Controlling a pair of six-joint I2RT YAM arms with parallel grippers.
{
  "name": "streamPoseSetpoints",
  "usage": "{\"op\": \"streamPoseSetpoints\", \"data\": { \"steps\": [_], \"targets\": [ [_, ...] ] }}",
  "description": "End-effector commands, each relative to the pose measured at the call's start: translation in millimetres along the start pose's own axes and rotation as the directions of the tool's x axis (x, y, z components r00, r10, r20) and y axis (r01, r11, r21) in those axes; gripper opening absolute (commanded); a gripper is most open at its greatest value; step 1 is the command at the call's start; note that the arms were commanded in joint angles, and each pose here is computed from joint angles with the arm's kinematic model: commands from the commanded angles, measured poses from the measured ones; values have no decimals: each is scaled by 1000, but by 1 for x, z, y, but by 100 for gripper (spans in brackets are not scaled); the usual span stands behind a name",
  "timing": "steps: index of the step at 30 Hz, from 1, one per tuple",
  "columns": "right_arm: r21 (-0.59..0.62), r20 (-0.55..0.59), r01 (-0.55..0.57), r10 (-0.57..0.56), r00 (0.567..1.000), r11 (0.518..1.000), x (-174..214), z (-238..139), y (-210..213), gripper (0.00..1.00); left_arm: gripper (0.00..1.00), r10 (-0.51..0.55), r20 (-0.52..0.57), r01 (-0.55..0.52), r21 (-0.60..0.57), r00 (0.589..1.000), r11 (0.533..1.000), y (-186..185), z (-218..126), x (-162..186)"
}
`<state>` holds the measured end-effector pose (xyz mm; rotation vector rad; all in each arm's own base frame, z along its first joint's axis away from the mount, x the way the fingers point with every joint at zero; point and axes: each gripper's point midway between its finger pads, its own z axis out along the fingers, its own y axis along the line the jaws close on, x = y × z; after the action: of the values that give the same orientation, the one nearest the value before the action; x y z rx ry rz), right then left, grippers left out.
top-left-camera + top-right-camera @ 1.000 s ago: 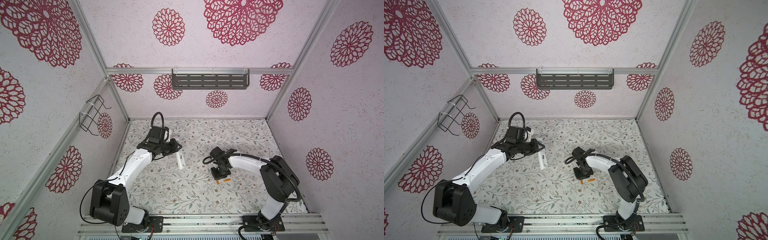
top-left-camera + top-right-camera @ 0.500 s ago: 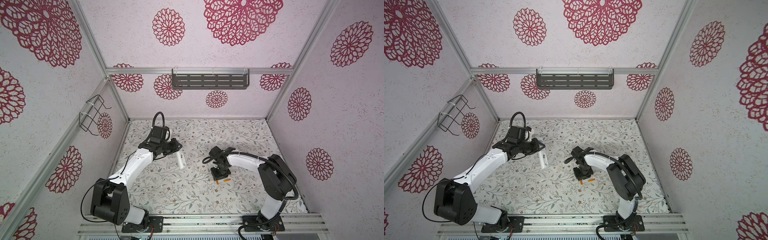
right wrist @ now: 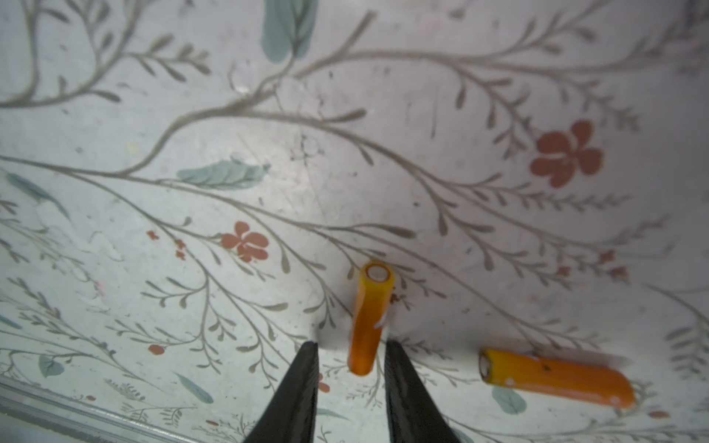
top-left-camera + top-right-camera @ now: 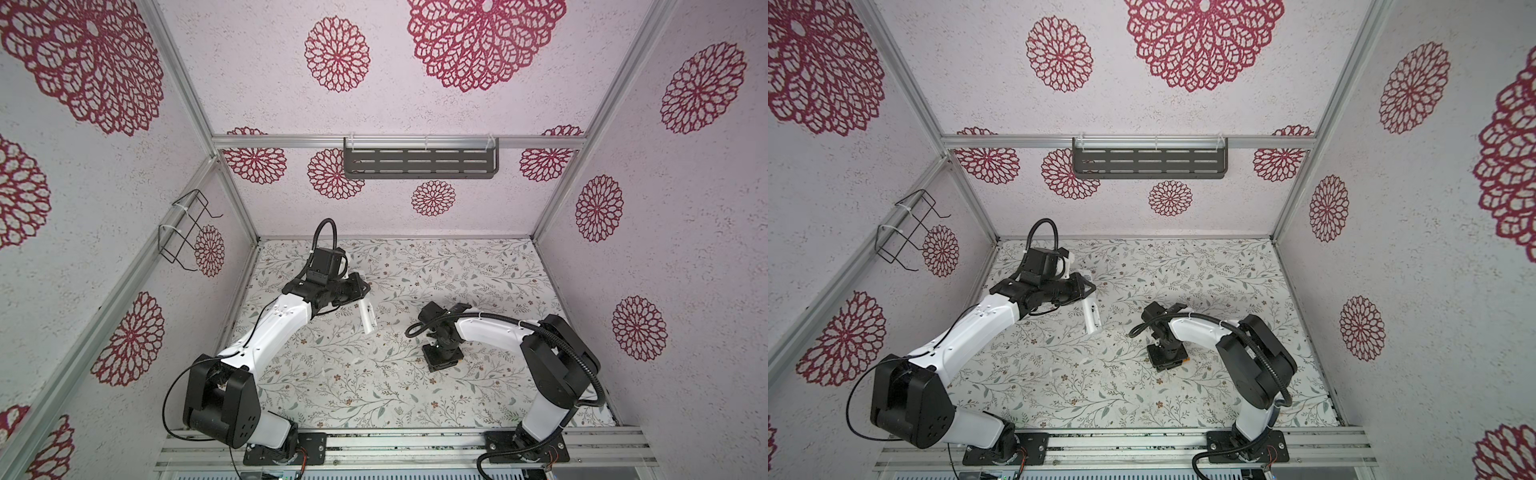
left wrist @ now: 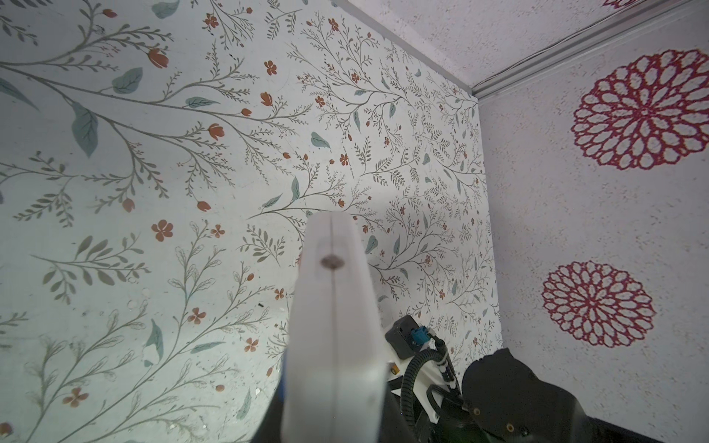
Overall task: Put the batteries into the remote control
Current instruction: 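Lift the orange battery with the right gripper toward the held remote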
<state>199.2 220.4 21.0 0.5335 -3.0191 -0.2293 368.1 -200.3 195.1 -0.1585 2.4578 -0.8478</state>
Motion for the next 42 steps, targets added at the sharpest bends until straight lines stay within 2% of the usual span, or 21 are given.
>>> {"op": "streamPoseSetpoints", "data": {
  "steps": [1, 18, 27, 30, 37, 39, 42],
  "targets": [
    [-3, 6, -20, 20, 1000, 1000, 5, -1, 0, 31, 0, 29, 31, -29, 10, 999, 1000, -11, -7, -8],
    [17, 56, -33, 32, 998, 999, -3, 6, -5, 30, 0, 40, 45, -42, 26, 998, 999, -18, -17, -2],
    [53, 52, -44, 41, 998, 998, 8, 10, -11, 17, 0, 55, 41, -56, 45, 998, 997, -22, -18, 3],
    [32, 90, -33, 30, 995, 999, 2, 2, -5, 11, 0, 37, 46, -41, 76, 998, 996, -25, -16, 3],
    [-94, 326, 113, -77, 942, 989, -27, -58, 45, 2, 0, -52, 100, 31, 202, 994, 979, -24, -12, -11],
    [-124, 402, 158, -96, 910, 980, -35, -87, 62, 1, 0, -44, 123, 15, 227, 991, 974, -24, -15, -16],
    [-163, 536, 232, -111, 837, 959, -46, -137, 88, 1, 0, -19, 168, -29, 281, 986, 959, -28, -23, -22]
  ]
}}
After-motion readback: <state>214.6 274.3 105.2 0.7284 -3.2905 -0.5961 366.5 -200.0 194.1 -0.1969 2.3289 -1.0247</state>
